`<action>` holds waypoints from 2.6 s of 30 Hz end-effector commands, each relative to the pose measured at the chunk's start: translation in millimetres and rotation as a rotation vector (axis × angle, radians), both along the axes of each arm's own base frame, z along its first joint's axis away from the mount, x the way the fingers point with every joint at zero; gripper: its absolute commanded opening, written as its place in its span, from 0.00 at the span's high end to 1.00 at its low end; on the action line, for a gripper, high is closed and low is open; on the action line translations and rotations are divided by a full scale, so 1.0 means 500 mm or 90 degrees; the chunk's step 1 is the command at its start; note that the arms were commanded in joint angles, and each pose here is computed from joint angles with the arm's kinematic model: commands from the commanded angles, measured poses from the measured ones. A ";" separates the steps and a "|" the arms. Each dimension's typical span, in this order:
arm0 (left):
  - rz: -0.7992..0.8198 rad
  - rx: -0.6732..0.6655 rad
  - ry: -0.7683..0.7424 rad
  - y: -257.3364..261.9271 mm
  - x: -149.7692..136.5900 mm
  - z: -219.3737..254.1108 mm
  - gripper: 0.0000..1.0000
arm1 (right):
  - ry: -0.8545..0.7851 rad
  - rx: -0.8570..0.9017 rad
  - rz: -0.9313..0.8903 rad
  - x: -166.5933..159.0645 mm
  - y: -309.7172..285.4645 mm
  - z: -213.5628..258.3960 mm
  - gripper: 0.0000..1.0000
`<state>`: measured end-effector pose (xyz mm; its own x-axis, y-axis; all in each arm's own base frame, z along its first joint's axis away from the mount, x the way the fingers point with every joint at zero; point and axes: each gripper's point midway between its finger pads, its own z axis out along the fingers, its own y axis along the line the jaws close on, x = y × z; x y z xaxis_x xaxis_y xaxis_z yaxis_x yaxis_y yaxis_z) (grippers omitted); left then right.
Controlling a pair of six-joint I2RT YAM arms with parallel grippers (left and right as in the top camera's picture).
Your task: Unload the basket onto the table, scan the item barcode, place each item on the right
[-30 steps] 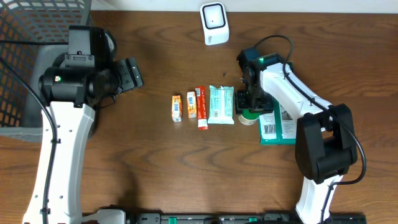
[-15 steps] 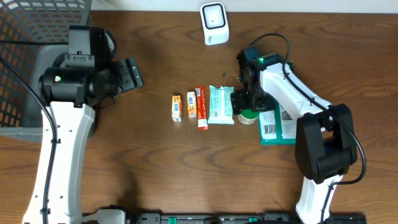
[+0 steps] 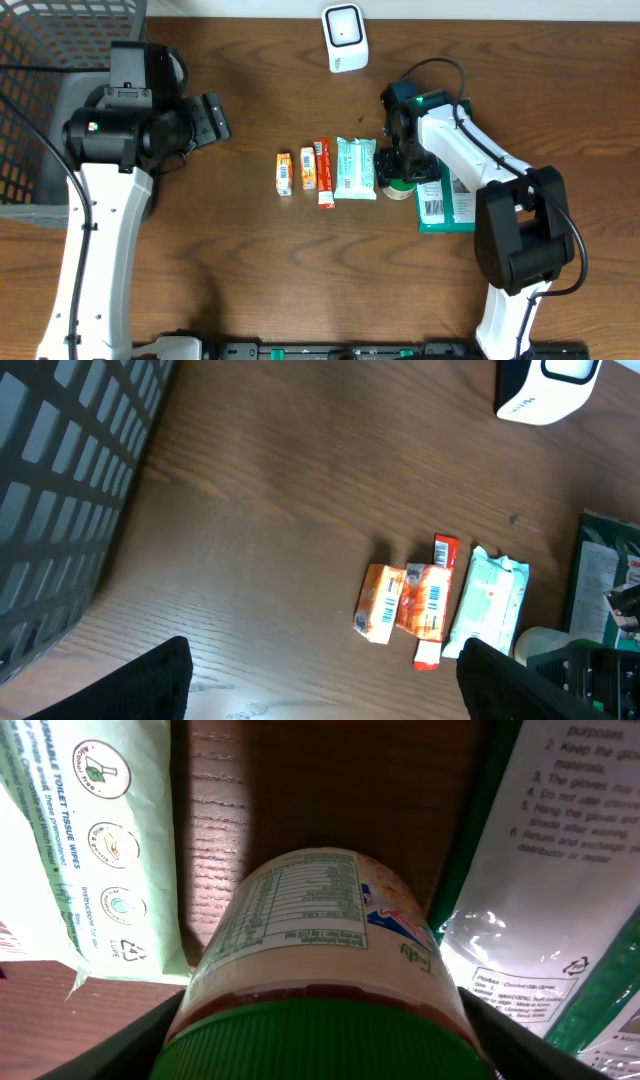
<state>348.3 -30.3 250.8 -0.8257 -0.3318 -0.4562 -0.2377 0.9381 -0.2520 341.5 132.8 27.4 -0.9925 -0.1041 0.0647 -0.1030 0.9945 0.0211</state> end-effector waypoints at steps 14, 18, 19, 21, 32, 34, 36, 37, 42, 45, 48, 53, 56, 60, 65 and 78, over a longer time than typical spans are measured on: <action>-0.004 0.001 -0.001 -0.001 0.003 0.003 0.15 | -0.049 0.015 -0.002 0.024 0.008 0.085 0.60; -0.004 0.001 -0.001 -0.001 0.003 0.003 0.15 | -0.120 0.041 -0.002 0.043 0.015 0.156 0.65; -0.004 0.001 -0.001 -0.001 0.003 0.003 0.15 | -0.143 0.049 -0.002 0.049 0.017 0.178 0.67; -0.004 0.001 -0.001 -0.001 0.003 0.003 0.15 | -0.195 0.069 -0.002 0.058 0.021 0.227 0.68; -0.004 0.001 -0.001 -0.001 0.003 0.003 0.15 | -0.434 0.167 -0.029 0.019 0.006 0.499 0.99; -0.004 0.001 -0.001 -0.001 0.003 0.003 0.15 | -0.457 0.178 -0.029 0.002 0.001 0.529 0.99; -0.004 0.001 -0.001 -0.001 0.003 0.003 0.15 | -0.478 0.187 -0.028 -0.007 -0.002 0.553 0.99; -0.004 0.001 -0.001 -0.001 0.003 0.003 0.15 | -0.489 0.191 -0.028 -0.009 -0.003 0.563 0.99; -0.004 0.001 -0.001 -0.001 0.003 0.003 0.15 | -0.542 0.212 -0.028 0.018 0.007 0.595 0.99; -0.004 0.001 -0.001 -0.001 0.003 0.003 0.15 | -0.560 0.220 -0.027 0.048 0.018 0.596 0.99; -0.004 0.001 -0.001 -0.001 0.003 0.003 0.15 | -0.567 0.222 -0.027 0.086 0.033 0.581 0.99; -0.004 0.001 -0.001 -0.001 0.003 0.003 0.15 | -0.576 0.226 -0.026 0.156 0.060 0.543 0.99; -0.004 0.001 -0.001 -0.001 0.003 0.003 0.15 | -0.603 0.238 -0.022 0.215 0.088 0.521 0.99; -0.004 0.001 -0.001 -0.001 0.003 0.003 0.15 | -0.647 0.255 -0.007 0.298 0.135 0.481 0.99; -0.004 0.001 -0.001 -0.001 0.003 0.003 0.15 | -0.740 0.248 0.064 0.398 0.186 0.433 0.99; -0.004 0.001 -0.001 -0.001 0.003 0.003 0.15 | -0.930 0.253 0.037 0.548 0.206 0.325 0.99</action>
<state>348.4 -30.3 250.8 -0.8255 -0.3318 -0.4565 -0.2376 0.9381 -0.2521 605.6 244.4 179.0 -0.2191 0.0731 -0.9730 -0.3434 0.9276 0.1470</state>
